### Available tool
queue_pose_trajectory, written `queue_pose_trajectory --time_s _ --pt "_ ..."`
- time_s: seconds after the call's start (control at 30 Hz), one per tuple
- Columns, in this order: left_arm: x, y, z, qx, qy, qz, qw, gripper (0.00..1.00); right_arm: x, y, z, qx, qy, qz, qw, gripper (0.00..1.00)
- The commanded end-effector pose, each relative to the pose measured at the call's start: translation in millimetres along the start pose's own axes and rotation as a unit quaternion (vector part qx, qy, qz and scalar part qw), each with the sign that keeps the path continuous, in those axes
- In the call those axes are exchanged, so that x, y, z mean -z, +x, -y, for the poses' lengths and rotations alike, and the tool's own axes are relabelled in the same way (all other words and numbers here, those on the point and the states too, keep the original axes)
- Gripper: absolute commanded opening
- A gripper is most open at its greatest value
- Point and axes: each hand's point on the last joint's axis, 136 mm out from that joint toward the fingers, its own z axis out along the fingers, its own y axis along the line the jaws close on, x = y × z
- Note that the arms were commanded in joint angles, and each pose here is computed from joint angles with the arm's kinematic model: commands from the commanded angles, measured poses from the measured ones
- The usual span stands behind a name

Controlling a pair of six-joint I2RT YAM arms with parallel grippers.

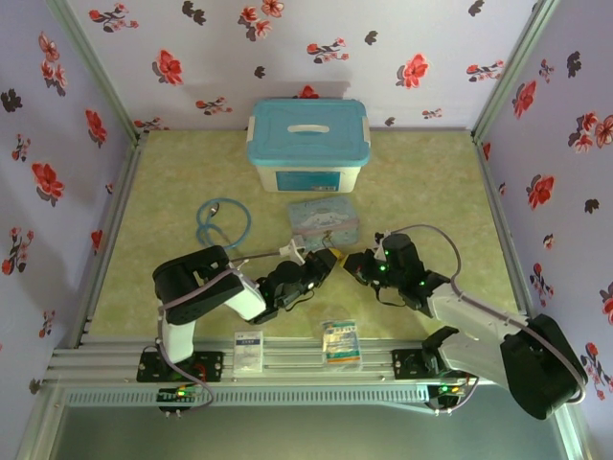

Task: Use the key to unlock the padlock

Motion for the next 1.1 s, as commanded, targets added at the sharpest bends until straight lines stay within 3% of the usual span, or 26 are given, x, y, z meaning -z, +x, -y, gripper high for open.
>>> queue_pose_trajectory --time_s 0.0,0.37,0.43,0.5,0.8,0.93,1.07 --pt "3.2 5.1 4.3 -0.004 0.008 -0.006 1.0 0.0 1.5 -14.7 -2.9 0.006 -0.003 0.03 1.0 0.09" --pt "2.7 10.3 7.9 -0.004 0.013 -0.011 1.0 0.0 -14.4 -22.1 -1.5 -0.021 -0.022 0.039 0.999 0.03" --pt "3.3 10.5 6.9 -0.004 0.012 -0.011 1.0 0.0 -15.5 -23.3 -4.0 -0.021 -0.024 0.039 0.999 0.06" --pt "4.8 8.5 3.5 -0.007 0.008 -0.006 1.0 0.0 -14.7 -23.9 -2.1 -0.018 -0.017 0.042 0.999 0.16" --pt "5.3 3.0 -31.9 0.001 -0.032 0.015 0.999 0.0 -2.0 -10.6 37.5 0.024 0.07 0.031 0.997 0.24" --pt "7.1 -0.2 -30.8 -0.006 -0.032 0.02 0.999 0.0 6.3 -7.4 41.5 0.116 0.115 0.017 0.986 0.32" --pt "9.8 -1.6 -30.6 -0.009 -0.033 0.022 0.999 0.0 20.9 -5.3 47.9 0.264 0.22 0.002 0.939 0.33"
